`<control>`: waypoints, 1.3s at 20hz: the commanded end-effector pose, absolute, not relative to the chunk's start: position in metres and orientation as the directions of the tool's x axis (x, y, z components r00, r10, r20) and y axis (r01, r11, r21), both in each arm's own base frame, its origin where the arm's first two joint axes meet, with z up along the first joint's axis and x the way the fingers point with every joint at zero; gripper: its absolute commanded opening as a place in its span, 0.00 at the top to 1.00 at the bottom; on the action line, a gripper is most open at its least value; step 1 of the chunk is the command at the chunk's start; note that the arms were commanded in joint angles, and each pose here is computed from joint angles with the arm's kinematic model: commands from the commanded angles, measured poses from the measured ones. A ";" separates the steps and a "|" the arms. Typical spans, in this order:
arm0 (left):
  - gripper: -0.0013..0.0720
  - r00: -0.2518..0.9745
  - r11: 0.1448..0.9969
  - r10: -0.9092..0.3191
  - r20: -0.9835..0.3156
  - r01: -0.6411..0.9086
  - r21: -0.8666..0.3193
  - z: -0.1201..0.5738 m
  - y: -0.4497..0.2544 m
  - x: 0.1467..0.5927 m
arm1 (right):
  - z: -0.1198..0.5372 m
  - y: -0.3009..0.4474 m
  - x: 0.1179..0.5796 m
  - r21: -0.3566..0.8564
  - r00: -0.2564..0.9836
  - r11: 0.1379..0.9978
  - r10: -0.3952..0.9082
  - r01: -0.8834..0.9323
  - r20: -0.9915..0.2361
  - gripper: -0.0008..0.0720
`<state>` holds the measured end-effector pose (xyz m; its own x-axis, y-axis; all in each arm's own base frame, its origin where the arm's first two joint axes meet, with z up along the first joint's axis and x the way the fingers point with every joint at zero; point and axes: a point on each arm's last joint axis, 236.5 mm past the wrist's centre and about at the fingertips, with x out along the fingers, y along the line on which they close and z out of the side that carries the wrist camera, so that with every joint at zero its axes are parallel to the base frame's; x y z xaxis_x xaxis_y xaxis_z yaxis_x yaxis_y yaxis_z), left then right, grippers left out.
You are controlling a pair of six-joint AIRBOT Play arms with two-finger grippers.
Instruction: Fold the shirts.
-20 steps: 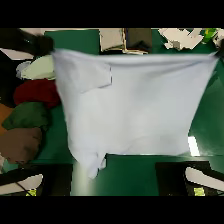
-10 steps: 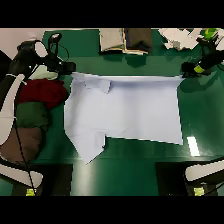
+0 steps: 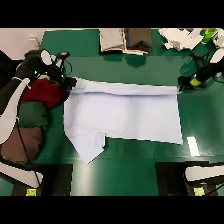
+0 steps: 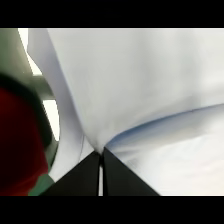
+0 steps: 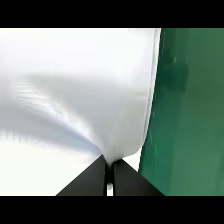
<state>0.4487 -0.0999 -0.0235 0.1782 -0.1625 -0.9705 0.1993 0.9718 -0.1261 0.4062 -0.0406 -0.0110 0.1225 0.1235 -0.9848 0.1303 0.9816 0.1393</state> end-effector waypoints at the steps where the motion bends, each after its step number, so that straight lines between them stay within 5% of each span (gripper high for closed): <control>1: 0.95 0.112 0.976 -0.151 -0.982 0.177 -0.130 -0.054 -0.097 0.428 | -0.047 -0.032 0.382 0.158 0.067 0.976 0.149 0.147 -0.986 0.97; 3: 0.95 0.095 0.980 -0.149 -0.984 0.146 -0.134 -0.059 -0.096 0.424 | -0.056 -0.030 0.377 0.159 0.052 0.975 0.153 0.153 -0.987 0.97; 4: 0.94 0.088 0.980 -0.148 -0.985 0.146 -0.134 -0.059 -0.096 0.422 | -0.055 -0.025 0.377 0.184 0.056 0.970 0.177 0.159 -0.983 0.87; 5: 0.65 0.078 0.980 -0.147 -0.986 0.144 -0.135 -0.058 -0.095 0.419 | -0.052 -0.019 0.381 0.212 0.070 0.963 0.203 0.166 -0.977 0.65; 6: 0.26 0.065 0.981 -0.146 -0.987 0.142 -0.135 -0.055 -0.095 0.415 | -0.045 -0.018 0.387 0.235 0.091 0.956 0.222 0.174 -0.971 0.56; 9: 0.30 0.073 0.982 -0.134 -0.988 0.140 -0.123 -0.024 -0.090 0.401 | -0.013 -0.018 0.386 0.242 0.112 0.960 0.228 0.139 -0.967 0.56; 13: 0.30 0.132 0.988 -0.137 -0.982 0.086 -0.126 0.009 -0.082 0.350 | -0.006 -0.049 0.320 0.058 0.058 0.991 0.051 0.119 -0.997 0.55; 15: 0.30 0.138 0.989 -0.144 -0.980 0.042 -0.140 0.001 -0.080 0.313 | -0.019 -0.049 0.278 0.032 0.002 0.991 0.032 0.130 -0.999 0.25; 16: 0.30 0.144 0.988 -0.157 -0.977 0.018 -0.156 -0.005 -0.080 0.298 | -0.029 -0.046 0.256 0.034 -0.031 0.989 0.039 0.142 -0.999 0.22; 21: 0.30 0.105 0.976 -0.211 -0.972 -0.036 -0.216 -0.031 -0.086 0.244 | -0.075 -0.038 0.176 0.036 -0.181 0.967 0.083 0.252 -0.980 0.23; 26: 0.30 0.118 0.975 -0.215 -0.969 -0.037 -0.221 -0.032 -0.086 0.246 | -0.095 -0.002 0.166 0.150 -0.164 0.942 0.206 0.300 -0.965 0.24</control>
